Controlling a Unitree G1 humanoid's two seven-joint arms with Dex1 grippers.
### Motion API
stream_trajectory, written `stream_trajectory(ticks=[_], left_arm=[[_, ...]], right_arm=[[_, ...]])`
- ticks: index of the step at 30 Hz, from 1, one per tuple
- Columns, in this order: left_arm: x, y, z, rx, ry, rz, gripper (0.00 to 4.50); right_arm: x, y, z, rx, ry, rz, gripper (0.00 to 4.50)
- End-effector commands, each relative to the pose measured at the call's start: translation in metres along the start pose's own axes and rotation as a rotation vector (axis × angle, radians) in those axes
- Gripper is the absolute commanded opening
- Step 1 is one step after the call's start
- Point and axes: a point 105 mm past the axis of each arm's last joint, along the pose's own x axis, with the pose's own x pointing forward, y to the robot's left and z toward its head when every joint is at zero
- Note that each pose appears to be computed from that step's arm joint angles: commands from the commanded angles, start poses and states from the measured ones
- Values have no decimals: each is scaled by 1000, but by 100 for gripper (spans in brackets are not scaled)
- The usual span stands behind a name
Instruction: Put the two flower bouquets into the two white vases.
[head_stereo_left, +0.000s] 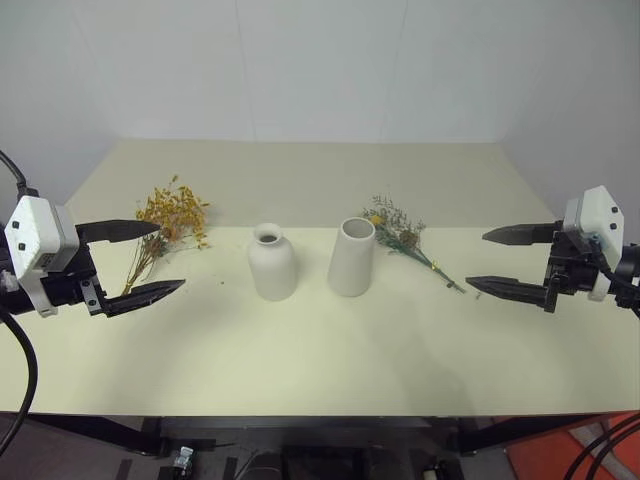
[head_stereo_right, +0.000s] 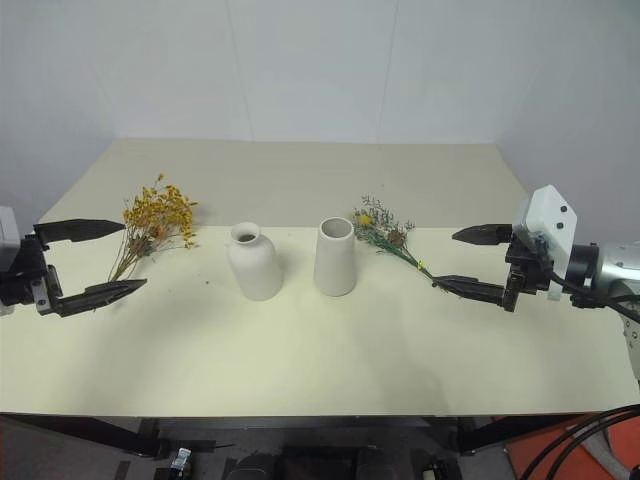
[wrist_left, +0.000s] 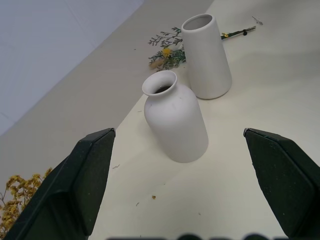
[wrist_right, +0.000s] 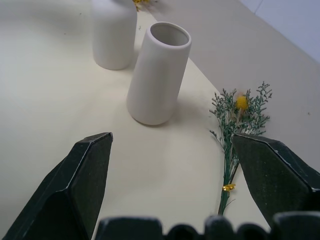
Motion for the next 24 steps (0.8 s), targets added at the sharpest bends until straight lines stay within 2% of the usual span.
stream_trajectory(ticks=[1, 16, 21, 24], left_arm=[[-1, 3, 10, 42, -23, 10, 450], [2, 1, 10, 34, -34, 1, 450], [7, 1, 13, 41, -50, -16, 450], [10, 2, 13, 45, -58, -25, 450]], right_arm=[[-7, -2, 14, -65, -17, -28, 446], [0, -3, 12, -59, -18, -30, 446], [17, -11, 11, -40, -11, -57, 446], [35, -29, 0, 18, 75, -150, 446]])
